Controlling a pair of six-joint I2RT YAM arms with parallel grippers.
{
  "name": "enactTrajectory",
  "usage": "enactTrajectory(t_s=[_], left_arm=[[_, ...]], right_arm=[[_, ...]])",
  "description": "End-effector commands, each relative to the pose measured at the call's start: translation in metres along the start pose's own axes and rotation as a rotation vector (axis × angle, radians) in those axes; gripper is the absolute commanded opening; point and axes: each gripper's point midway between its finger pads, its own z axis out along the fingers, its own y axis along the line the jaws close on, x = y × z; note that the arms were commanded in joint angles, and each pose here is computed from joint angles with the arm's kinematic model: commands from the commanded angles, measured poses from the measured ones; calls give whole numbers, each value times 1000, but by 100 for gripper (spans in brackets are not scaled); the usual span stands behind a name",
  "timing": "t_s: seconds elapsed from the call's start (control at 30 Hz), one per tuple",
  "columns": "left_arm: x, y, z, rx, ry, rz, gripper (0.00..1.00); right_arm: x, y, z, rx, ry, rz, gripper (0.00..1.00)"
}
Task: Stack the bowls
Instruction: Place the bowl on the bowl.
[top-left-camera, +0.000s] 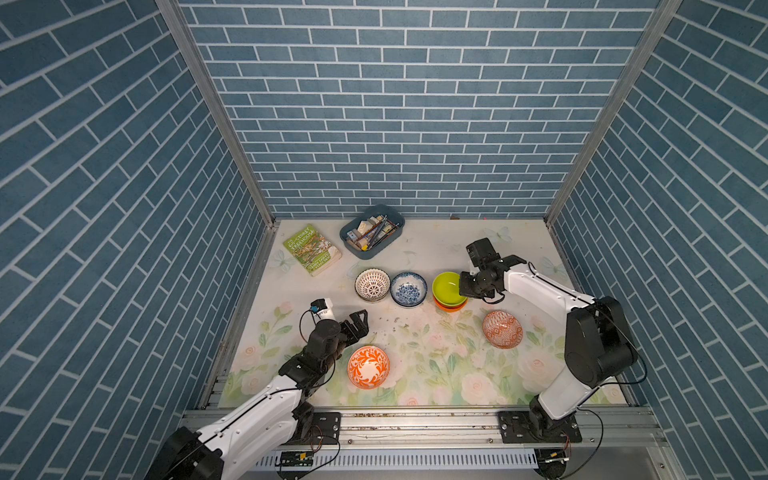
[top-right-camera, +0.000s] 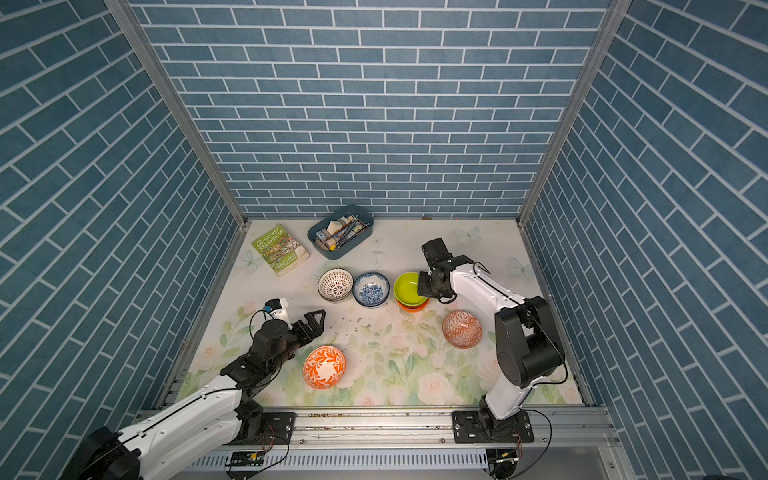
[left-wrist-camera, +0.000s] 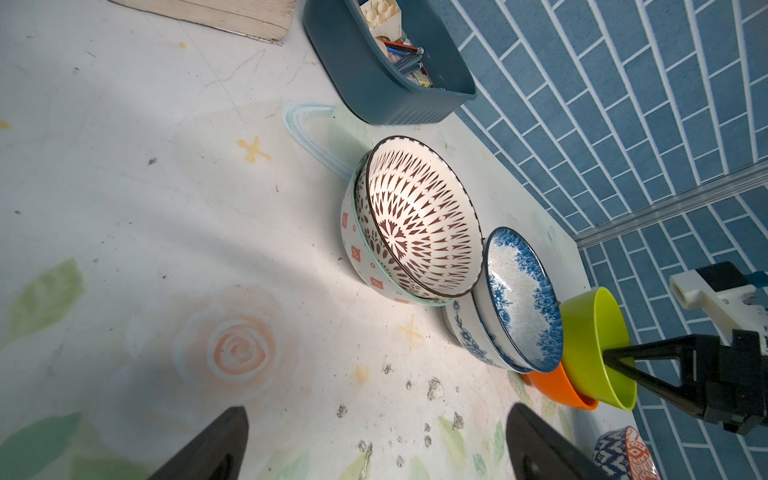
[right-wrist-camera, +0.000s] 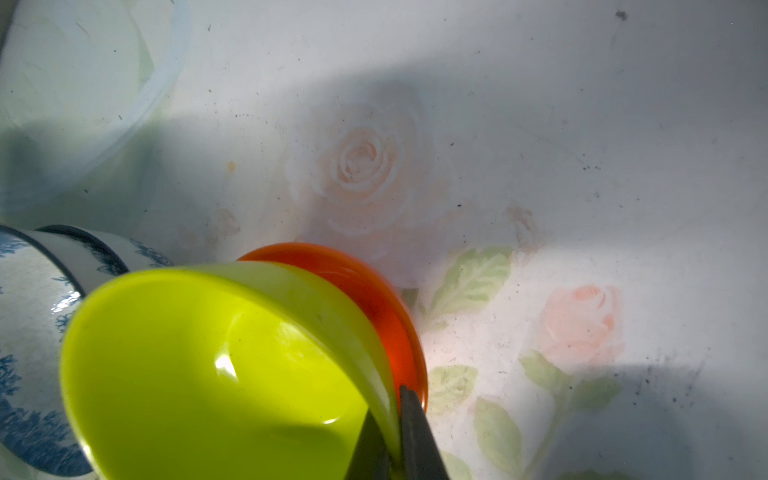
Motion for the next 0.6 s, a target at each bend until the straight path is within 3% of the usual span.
enactTrajectory(t_s=[0.0, 0.13, 0.33, 0.57], left_arm=[[-8, -7, 0, 13, -19, 12, 100], [-8, -7, 0, 13, -20, 12, 100], [-8, -6, -2, 18, -27, 6, 100], [-8, -7, -2, 16, -23, 8, 100]], right_arm=[[0, -1, -1, 17, 0, -5, 0], [3, -3, 2, 23, 10, -10, 6], [3, -3, 0, 23, 12, -13, 26], [2, -4, -7, 32, 1, -16, 29]])
